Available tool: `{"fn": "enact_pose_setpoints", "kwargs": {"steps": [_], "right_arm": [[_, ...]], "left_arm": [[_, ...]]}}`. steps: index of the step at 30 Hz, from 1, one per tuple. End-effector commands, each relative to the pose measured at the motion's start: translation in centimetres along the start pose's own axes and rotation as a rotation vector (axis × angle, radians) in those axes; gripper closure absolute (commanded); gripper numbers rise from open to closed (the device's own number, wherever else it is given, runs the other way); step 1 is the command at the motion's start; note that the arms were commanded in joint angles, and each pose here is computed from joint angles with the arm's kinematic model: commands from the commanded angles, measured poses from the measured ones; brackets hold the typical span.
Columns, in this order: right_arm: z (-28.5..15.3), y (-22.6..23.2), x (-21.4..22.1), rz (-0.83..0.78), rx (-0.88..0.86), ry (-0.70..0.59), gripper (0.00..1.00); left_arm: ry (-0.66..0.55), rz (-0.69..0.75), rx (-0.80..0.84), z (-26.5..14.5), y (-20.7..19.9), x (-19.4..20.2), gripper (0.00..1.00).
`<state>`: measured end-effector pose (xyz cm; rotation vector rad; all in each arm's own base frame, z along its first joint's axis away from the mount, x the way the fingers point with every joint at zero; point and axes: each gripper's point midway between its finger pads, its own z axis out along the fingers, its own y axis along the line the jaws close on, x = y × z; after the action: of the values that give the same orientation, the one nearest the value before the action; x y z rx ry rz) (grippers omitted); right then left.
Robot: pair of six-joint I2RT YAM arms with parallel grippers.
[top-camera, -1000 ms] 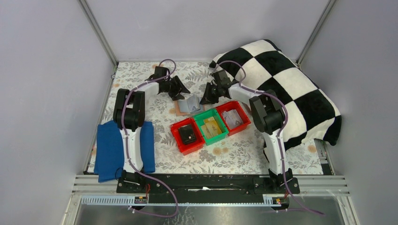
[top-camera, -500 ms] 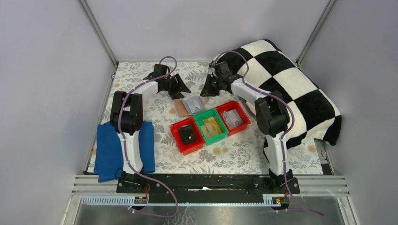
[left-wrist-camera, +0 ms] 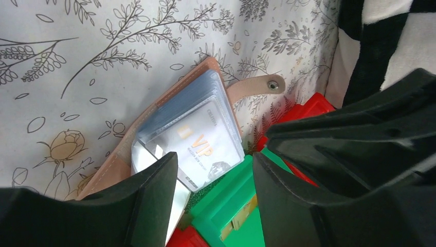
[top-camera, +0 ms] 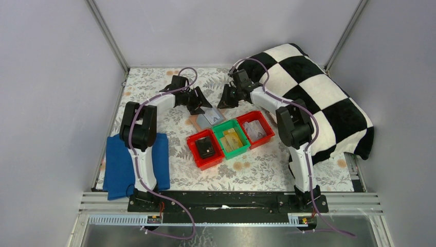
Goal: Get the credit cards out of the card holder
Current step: Remove the credit card from the card holder.
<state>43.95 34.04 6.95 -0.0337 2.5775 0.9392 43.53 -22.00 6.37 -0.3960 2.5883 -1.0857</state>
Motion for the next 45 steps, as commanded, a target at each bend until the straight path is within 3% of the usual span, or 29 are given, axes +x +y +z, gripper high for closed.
{"fn": "enact_pose_setpoints", "kwargs": {"steps": [1,10,20,27,32,45], "right_arm": [[0.3,-0.1,-0.1,-0.05,0.024,0.009,0.76],[1.3,-2.9,1.4,-0.05,0.11,0.044,0.71],[2.5,-4.2,2.6,-0.031,0.127,0.076,0.7],[2.8,-4.2,3.2,-0.007,0.11,0.089,0.71],[2.9,-4.3,3.8,0.015,0.103,0.099,0.71],[3.1,-2.0,5.4,0.082,0.005,0.114,0.73]], "left_arm": [[-0.077,0.082,0.079,-2.8,-3.9,-1.6,0.4],[-0.028,0.064,0.084,-2.7,-3.7,0.4,0.39],[-0.061,0.156,0.121,-4.2,-7.1,1.4,0.34],[0.007,0.101,-0.001,-2.0,-2.8,2.3,0.37],[0.014,0.036,-0.003,-1.7,0.1,0.9,0.4],[0.01,0.033,-0.058,-0.3,2.6,-1.8,0.44]]}}
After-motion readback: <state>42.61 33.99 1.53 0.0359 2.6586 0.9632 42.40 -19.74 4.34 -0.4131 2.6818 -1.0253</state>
